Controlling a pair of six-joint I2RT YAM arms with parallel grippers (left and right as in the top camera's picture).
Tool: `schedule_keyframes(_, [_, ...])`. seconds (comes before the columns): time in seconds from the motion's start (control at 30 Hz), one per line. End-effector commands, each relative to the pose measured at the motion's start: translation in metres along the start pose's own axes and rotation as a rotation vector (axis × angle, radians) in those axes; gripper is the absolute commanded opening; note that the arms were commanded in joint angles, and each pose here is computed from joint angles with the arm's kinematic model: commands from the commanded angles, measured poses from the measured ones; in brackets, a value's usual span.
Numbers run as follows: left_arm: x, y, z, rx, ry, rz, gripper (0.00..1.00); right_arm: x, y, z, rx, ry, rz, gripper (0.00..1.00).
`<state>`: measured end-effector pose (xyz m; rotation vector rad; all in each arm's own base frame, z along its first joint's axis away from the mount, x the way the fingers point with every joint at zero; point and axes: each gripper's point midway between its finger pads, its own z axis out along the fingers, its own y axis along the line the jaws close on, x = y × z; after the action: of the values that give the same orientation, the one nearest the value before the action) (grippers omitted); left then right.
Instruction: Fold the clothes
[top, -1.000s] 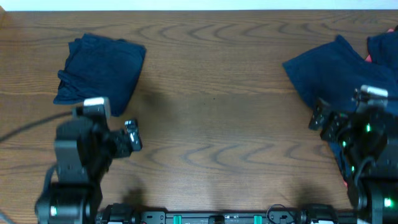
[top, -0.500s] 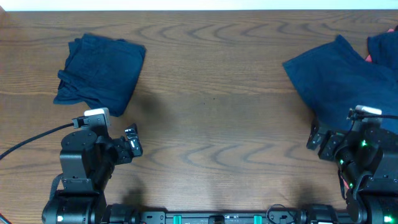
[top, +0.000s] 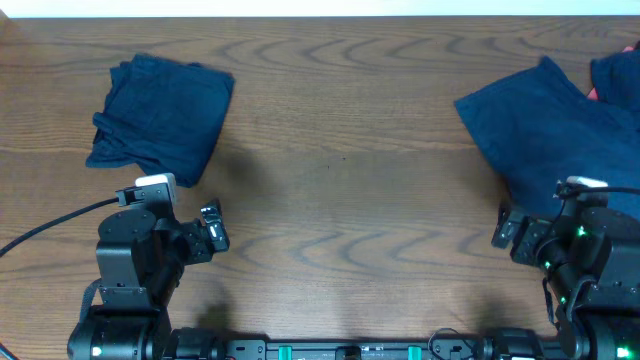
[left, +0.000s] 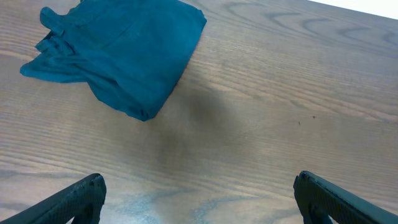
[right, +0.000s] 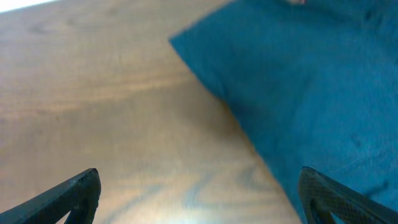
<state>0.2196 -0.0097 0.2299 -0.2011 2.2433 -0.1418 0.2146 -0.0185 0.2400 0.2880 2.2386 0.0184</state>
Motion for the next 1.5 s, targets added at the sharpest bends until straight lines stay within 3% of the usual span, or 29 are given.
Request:
schedule_keyframes(0.0, [-0.003,0.002,-0.002,-0.01,-0.014,-0.006,0.98,-0.007,0.001,-0.003,-0.005,-0.072,-0.055,0.99])
schedule_keyframes(0.57, [-0.003,0.002,-0.002,-0.01,-0.014,-0.006,0.98,0.017,0.011,0.009,-0.139,-0.541,-0.114,0.99])
schedule_keyframes(0.8, [-0.003,0.002,-0.002,-0.01,-0.014,-0.006,0.98,0.016,0.019,0.031,-0.19,-0.644,-0.12,0.99])
schedule_keyframes(1.0, [-0.003,0.002,-0.002,-0.01,-0.014,-0.006,0.98,0.027,0.019,0.057,-0.203,-0.696,-0.122,0.99])
schedule_keyframes(1.17, [-0.003,0.002,-0.002,-0.01,-0.014,-0.006,0.98,0.048,0.017,0.074,-0.193,-0.601,-0.144,0.99])
schedule_keyframes(1.47, [-0.003,0.002,-0.002,-0.01,-0.014,-0.006,0.98,0.048,0.017,0.075,-0.189,-0.6,-0.142,0.99])
